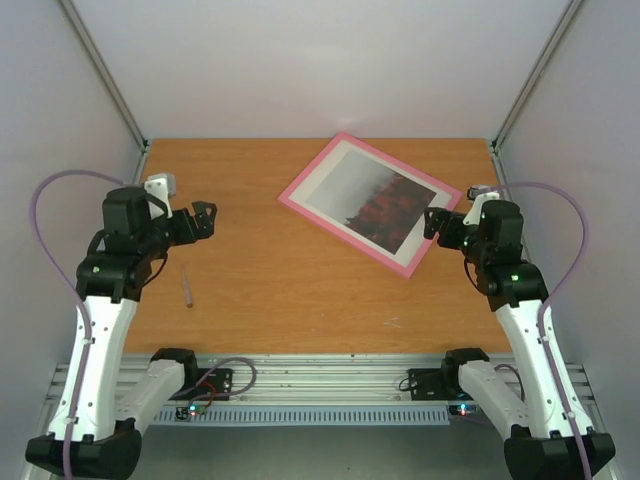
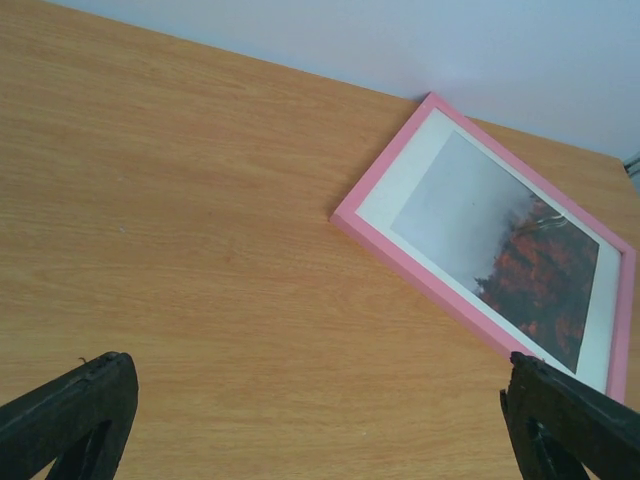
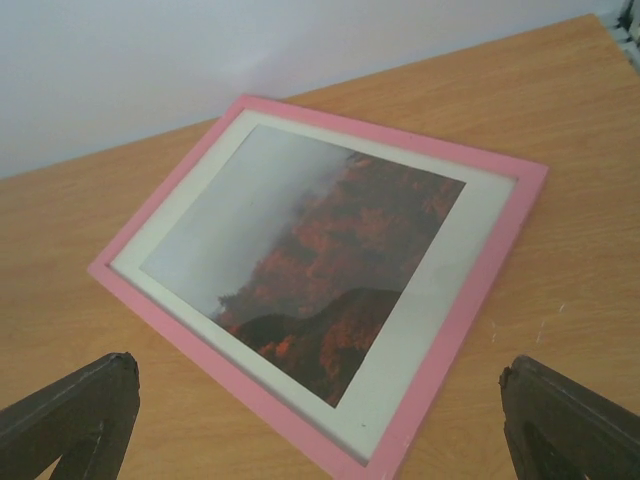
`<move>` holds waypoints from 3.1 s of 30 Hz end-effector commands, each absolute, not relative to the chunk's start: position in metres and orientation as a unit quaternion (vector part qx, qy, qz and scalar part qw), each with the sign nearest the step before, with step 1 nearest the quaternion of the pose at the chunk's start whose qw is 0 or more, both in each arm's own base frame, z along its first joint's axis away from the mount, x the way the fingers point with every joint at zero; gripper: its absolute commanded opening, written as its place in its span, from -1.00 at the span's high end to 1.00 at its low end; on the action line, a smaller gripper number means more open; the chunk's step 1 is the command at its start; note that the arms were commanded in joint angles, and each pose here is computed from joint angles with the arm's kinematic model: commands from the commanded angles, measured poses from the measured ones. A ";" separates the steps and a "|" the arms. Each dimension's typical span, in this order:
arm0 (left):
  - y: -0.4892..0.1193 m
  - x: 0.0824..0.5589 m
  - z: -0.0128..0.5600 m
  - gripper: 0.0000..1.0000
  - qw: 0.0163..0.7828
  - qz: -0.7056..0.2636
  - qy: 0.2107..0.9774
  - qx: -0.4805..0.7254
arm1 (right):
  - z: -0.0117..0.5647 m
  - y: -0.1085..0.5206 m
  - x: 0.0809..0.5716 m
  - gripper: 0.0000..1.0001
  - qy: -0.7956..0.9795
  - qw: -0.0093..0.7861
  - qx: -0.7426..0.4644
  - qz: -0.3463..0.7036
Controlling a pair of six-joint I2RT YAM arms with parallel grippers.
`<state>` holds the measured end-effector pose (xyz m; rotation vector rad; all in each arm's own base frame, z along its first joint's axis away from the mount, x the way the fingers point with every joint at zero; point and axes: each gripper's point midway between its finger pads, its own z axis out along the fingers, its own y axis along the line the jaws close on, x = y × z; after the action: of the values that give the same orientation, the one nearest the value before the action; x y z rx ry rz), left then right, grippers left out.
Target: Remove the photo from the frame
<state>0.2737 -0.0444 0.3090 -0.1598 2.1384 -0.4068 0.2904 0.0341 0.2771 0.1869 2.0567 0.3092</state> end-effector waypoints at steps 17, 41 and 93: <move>-0.084 0.308 0.230 -0.99 0.306 -0.290 0.899 -0.121 | 0.185 0.127 0.327 -0.97 0.942 0.294 -0.084 0.137; -0.145 0.298 0.132 -0.99 0.138 -0.342 0.918 -0.149 | 0.056 0.185 0.347 -0.32 0.966 0.130 -0.222 0.026; -0.155 0.281 0.104 -0.99 0.099 -0.364 0.912 -0.161 | 0.042 0.212 0.335 0.01 0.956 0.106 -0.273 0.008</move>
<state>0.2755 -0.1491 0.1015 -0.4961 2.7282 -1.0264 0.3480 0.1917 0.0322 -0.8049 2.7903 -0.1163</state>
